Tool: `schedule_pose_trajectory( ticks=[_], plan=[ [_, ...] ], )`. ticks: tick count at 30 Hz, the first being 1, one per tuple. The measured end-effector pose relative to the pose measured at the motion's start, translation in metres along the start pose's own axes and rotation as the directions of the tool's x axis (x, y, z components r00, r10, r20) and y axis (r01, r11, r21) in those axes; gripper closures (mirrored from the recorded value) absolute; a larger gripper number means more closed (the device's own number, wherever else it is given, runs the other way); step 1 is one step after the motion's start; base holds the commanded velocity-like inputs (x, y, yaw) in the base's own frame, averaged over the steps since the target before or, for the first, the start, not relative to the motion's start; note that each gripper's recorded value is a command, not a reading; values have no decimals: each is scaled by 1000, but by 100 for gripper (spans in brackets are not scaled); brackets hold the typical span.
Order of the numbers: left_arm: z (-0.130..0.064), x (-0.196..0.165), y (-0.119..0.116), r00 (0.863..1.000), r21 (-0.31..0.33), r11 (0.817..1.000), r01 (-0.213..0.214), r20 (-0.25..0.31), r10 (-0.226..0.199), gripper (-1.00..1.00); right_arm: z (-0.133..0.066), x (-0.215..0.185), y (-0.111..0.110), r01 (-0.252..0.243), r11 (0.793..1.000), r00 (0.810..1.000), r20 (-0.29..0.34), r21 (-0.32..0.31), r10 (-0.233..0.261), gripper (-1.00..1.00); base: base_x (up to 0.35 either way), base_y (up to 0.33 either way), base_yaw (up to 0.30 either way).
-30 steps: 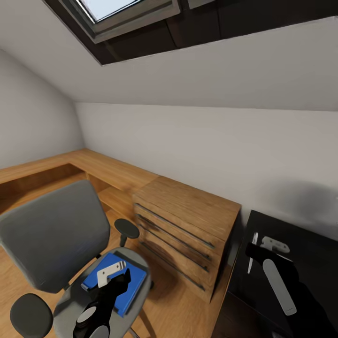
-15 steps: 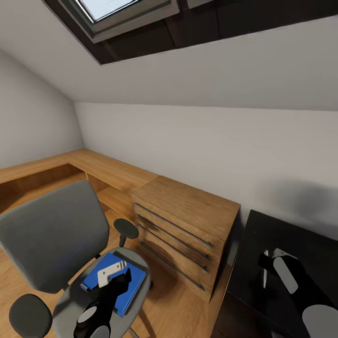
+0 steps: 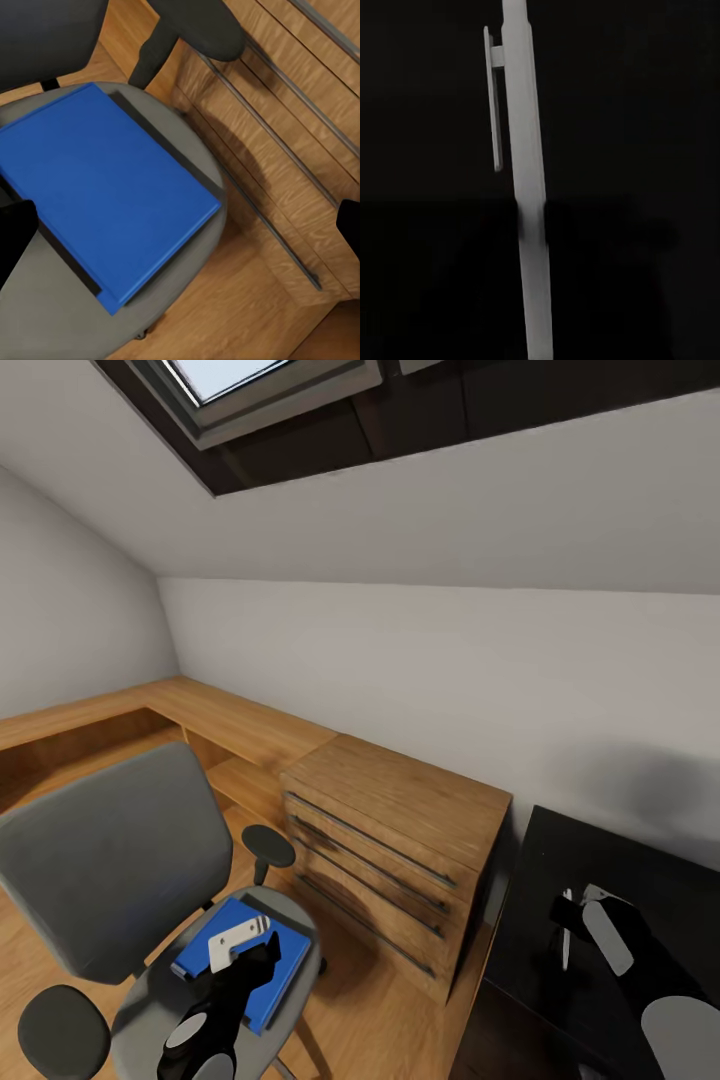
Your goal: In the bedroom, organize the workspace by keeping the computer under the desk, ensuring the monitor is on the desk, placing the keyboard on the desk next to the monitor, placing the mouse on the desk next to the keyboard, moving the folder from the swivel chair onto the desk next to the mouse, stacking the notebook on top of the folder with the pen on top of the notebook, and positioning the swivel chair next to the desk.
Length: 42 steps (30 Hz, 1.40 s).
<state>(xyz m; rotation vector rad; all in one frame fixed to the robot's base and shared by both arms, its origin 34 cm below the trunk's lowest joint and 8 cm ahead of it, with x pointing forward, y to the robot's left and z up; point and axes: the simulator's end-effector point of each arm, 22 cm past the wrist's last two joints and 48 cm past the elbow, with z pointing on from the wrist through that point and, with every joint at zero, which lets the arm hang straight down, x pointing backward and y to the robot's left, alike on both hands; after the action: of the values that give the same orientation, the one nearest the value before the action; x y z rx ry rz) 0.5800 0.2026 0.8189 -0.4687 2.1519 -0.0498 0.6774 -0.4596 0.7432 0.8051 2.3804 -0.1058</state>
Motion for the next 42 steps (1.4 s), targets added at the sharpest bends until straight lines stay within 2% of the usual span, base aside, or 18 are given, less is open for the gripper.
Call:
schedule_pose_trajectory(
  ticks=[11,12,13,23,27,42],
  plan=[
    [0,-1,1,1000,-1,1000,1,1,-1,-100,0,0,0,4,1000,1000,0,0,-4,100,0,0,0],
    [0,-1,1,1000,-1,1000,1,1,-1,-100,0,0,0,4,1000,1000,0,0,-4,-100,0,0,0],
    [0,-1,1,1000,-2,1000,1,2,-1,-100,5,14,-9,14,1000,999,-33,26,-13,-100,0,0,0],
    [0,-2,1,1000,-2,1000,1,2,-1,-100,5,14,-10,18,999,999,-33,28,-17,-100,0,0,0],
    [-4,-7,0,1000,-2,1000,0,1,0,-100,1,17,-11,15,999,999,-49,31,-14,-100,0,0,0],
    [-18,-23,-4,1000,-3,1000,-1,1,1,-100,-19,-1,-5,16,1000,999,-35,23,-15,-100,0,0,0]
  ],
)
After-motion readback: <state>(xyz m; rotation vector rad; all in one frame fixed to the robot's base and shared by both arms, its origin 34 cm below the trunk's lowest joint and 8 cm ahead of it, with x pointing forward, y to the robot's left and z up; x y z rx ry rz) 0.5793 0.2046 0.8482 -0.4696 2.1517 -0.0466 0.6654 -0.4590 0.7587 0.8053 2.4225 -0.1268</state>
